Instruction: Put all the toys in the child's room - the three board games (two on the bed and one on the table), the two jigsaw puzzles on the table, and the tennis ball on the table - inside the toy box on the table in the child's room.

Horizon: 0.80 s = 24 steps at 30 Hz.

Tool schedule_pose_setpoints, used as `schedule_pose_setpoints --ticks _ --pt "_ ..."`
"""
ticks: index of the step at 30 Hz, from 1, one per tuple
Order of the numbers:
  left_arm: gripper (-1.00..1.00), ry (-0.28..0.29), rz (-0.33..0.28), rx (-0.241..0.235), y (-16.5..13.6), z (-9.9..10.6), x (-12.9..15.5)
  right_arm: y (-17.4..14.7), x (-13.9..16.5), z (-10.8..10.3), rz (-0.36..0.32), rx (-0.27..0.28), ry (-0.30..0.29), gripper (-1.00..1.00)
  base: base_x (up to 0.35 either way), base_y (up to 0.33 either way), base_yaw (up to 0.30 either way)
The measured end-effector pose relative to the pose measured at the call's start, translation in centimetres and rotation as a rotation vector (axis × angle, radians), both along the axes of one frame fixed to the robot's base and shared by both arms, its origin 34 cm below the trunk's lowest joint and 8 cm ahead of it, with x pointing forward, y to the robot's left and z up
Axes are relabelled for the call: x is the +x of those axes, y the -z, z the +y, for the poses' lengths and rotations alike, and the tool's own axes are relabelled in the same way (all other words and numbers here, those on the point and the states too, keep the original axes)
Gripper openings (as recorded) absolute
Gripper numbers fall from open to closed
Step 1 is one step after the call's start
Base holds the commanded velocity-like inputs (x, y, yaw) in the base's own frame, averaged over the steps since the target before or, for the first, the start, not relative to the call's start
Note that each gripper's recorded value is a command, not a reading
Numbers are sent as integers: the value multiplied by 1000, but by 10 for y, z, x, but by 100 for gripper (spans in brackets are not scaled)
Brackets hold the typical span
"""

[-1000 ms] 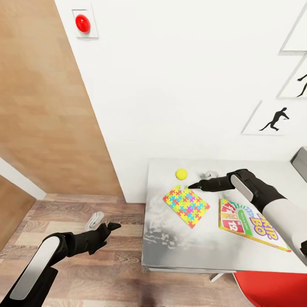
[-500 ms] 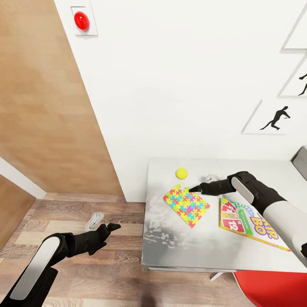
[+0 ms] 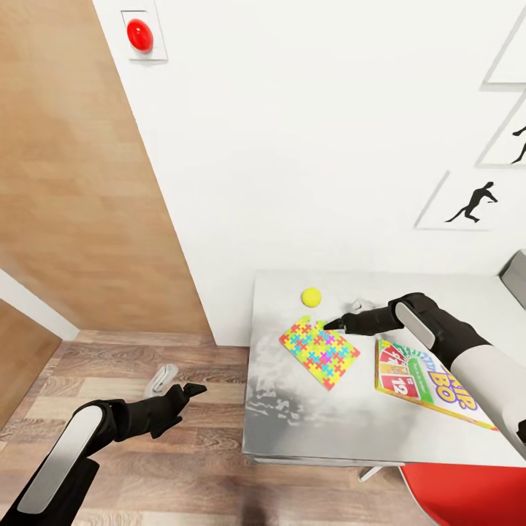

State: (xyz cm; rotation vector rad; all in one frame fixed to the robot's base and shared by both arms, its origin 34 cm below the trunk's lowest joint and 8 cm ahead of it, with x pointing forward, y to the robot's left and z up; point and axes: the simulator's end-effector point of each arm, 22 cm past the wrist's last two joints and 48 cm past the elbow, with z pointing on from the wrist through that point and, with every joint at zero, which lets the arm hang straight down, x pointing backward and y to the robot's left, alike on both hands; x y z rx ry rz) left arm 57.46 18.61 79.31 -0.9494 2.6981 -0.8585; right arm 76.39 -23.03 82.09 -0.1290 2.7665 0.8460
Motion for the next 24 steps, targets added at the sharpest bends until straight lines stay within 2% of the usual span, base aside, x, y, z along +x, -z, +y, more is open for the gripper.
schedule_pose_setpoints --ticks 24 --pt "100 -5 31 6 11 3 -7 0 3 -6 9 -12 12 100 0 0 0"
